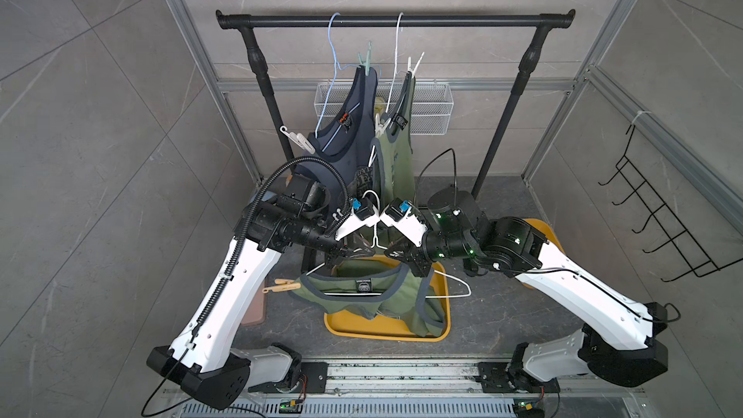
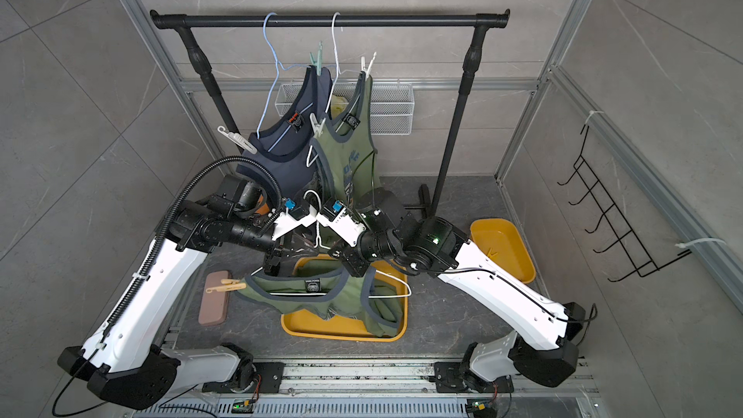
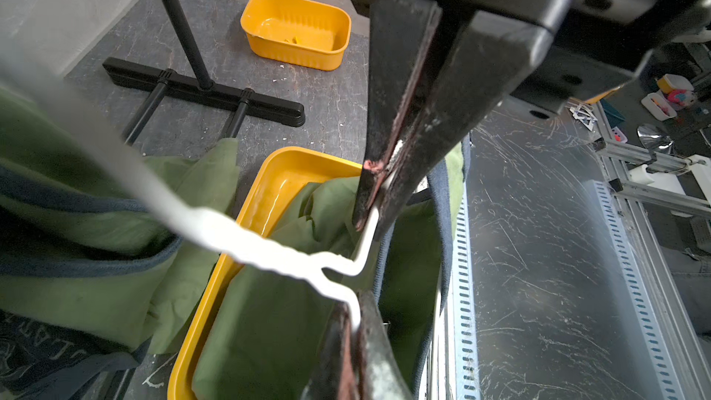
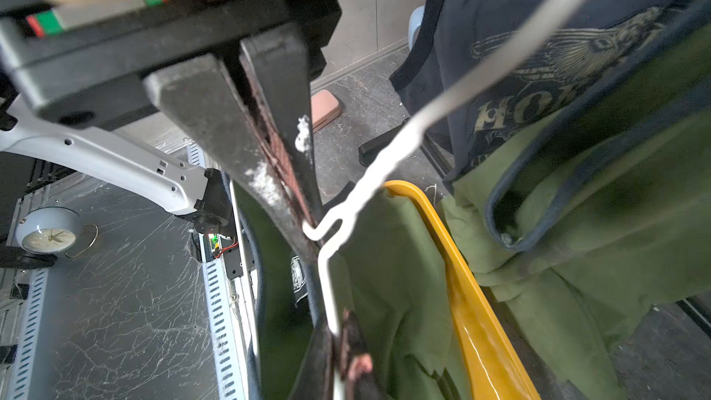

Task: Remove the clothespins securing tank tops to the hanger
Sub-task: Adjust the hanger.

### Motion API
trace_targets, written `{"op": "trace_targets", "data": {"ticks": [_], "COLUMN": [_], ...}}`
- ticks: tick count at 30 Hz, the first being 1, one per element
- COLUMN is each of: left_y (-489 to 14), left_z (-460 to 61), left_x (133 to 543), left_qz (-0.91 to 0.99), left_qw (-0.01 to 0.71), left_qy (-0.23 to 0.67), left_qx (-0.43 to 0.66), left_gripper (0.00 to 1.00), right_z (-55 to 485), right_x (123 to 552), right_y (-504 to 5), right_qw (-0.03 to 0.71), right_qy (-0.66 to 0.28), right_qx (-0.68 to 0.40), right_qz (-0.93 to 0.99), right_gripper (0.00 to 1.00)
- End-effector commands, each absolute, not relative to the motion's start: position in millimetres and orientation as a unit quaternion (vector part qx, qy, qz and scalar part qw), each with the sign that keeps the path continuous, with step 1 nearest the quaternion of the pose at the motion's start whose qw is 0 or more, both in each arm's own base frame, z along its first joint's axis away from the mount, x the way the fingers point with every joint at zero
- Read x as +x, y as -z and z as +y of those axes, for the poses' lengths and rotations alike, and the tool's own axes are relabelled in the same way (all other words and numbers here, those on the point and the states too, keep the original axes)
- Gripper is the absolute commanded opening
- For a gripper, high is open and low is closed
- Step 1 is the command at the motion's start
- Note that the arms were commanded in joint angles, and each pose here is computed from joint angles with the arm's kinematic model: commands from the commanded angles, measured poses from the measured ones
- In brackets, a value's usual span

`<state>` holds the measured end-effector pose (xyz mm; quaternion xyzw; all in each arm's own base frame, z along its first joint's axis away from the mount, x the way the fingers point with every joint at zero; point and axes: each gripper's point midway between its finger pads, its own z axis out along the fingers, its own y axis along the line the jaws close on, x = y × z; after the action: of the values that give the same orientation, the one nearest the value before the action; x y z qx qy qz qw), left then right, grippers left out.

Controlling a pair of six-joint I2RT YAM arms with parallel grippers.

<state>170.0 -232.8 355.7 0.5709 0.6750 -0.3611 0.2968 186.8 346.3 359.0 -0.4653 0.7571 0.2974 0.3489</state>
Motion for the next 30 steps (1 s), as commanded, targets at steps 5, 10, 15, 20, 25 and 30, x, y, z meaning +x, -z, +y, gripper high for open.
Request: {"op": "trace_targets", "data": {"ticks": [5, 10, 15, 20, 25, 30], "left_y": [-378.3, -378.6, -382.3, -381.0, -373.4, -367.5], "left_z": [-236.9, -235.3, -233.1, -225.2, -208.5, -192.9], "left_x": [158.3, 159.1, 161.9, 166.2, 171.5, 177.2], "left_qz": [0.645, 0.642, 0.642, 0.650, 0.670, 0.697], "left_qw": [0.321, 0.329, 0.340, 0.351, 0.359, 0.367], "left_qy": [0.378, 0.368, 0.352, 0.314, 0.252, 0.206], "left_qx": [0.581, 0.586, 0.590, 0.597, 0.599, 0.580], "left_gripper": [0.03, 0.50, 0.76, 0.88, 0.89, 0.89], "right_z": [344.5, 341.6, 336.5, 327.0, 316.4, 304.7], "right_x": [200.7, 206.2, 209.0, 211.9, 205.4, 199.6], "right_y": [-348.0, -348.9, -354.4, -353.5, -355.2, -360.3], "right_qw": [0.364, 0.375, 0.390, 0.398, 0.400, 0.405], "right_qy": [-0.259, -0.246, -0.237, -0.216, -0.211, -0.205], "right_qx": [-0.465, -0.459, -0.453, -0.451, -0.457, -0.459], "right_qz": [0.764, 0.767, 0.766, 0.769, 0.766, 0.763], "right_gripper": [0.00, 0.00, 0.00, 0.00, 0.00, 0.00]}}
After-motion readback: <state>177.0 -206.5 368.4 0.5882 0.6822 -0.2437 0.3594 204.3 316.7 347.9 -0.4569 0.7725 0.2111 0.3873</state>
